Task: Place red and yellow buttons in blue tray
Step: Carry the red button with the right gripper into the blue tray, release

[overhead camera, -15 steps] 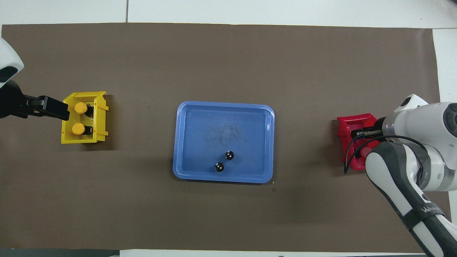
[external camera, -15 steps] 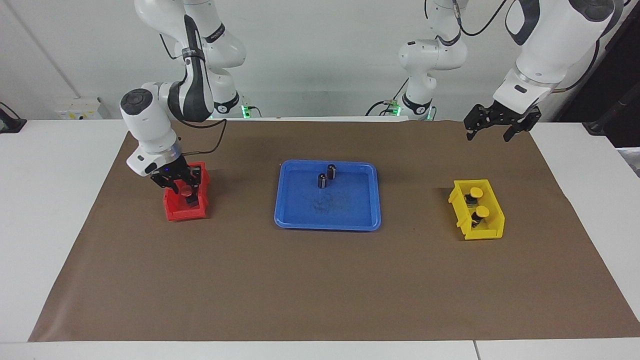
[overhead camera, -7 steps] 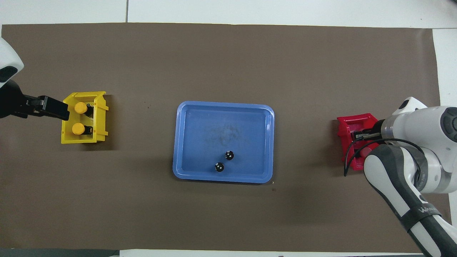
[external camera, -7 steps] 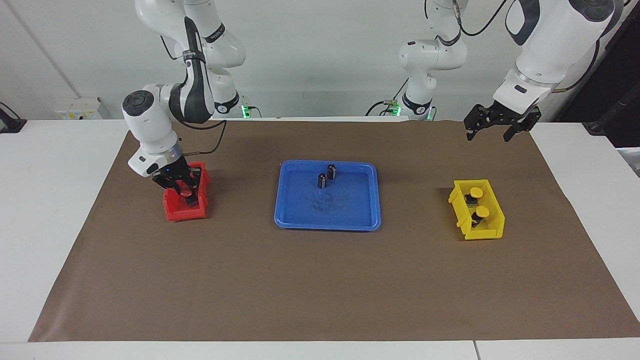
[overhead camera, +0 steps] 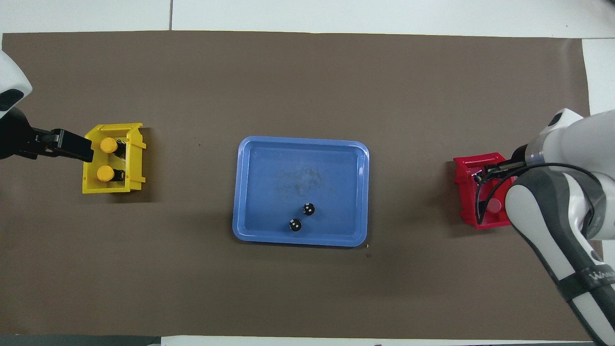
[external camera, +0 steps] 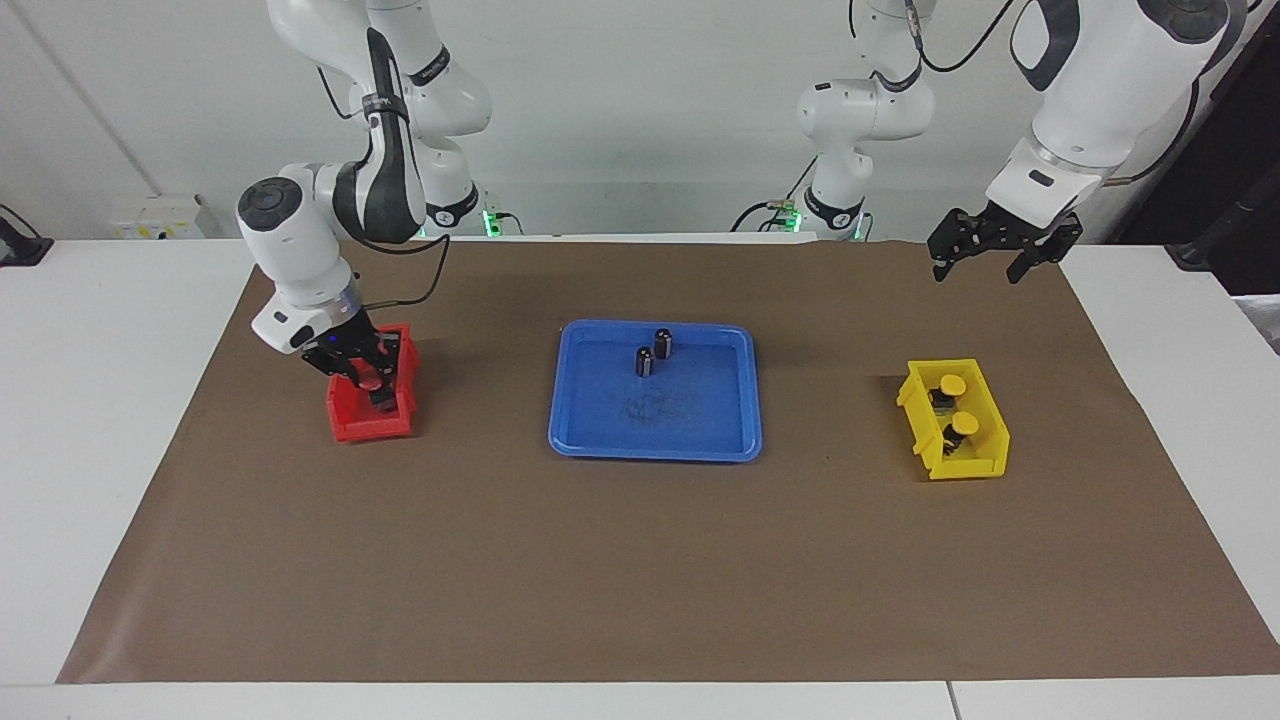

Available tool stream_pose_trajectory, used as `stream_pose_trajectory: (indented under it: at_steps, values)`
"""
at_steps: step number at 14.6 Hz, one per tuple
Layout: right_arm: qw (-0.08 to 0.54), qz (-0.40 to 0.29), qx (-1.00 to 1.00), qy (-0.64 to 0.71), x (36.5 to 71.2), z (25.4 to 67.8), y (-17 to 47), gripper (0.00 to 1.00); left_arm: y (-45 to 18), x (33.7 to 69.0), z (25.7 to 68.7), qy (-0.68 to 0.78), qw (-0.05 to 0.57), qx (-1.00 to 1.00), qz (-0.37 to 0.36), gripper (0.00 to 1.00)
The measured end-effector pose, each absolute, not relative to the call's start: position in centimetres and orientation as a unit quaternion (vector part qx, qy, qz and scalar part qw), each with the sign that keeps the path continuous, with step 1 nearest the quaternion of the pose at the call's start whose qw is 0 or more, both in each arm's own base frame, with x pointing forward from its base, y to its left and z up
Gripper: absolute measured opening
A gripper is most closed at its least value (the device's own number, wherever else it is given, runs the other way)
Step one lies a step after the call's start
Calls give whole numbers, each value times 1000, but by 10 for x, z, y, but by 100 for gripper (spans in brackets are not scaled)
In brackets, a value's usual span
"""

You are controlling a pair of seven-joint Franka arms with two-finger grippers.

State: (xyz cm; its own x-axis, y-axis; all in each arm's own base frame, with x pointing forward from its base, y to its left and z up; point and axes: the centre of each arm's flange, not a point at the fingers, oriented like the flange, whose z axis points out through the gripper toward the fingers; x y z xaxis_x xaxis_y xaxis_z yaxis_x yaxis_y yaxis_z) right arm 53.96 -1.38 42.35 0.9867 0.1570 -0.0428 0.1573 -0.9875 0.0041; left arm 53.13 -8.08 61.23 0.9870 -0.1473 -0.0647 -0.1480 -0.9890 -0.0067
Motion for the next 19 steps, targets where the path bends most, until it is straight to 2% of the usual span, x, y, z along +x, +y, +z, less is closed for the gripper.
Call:
stream_pose_trajectory:
  at_steps: [3, 6, 11, 15, 17, 19]
  values:
    - [6, -26, 997, 78, 577, 496, 45, 41, -81, 531, 612, 74, 6, -997, 32, 100]
    - [3, -9, 999, 31, 588, 506, 138, 41, -81, 531, 612, 74, 6, -997, 32, 100]
    - [-11, 15, 999, -40, 571, 477, 279, 41, -80, 528, 610, 74, 7, -996, 46, 100]
    - [-12, 16, 998, -65, 570, 410, 387, 41, -79, 519, 605, 74, 9, -995, 72, 100]
    - [-10, 14, 998, -65, 569, 381, 403, 41, -79, 516, 590, 74, 10, -996, 58, 100]
    - [-4, 7, 998, -64, 567, 370, 404, 41, -71, 514, 564, 66, 10, -998, 21, 100]
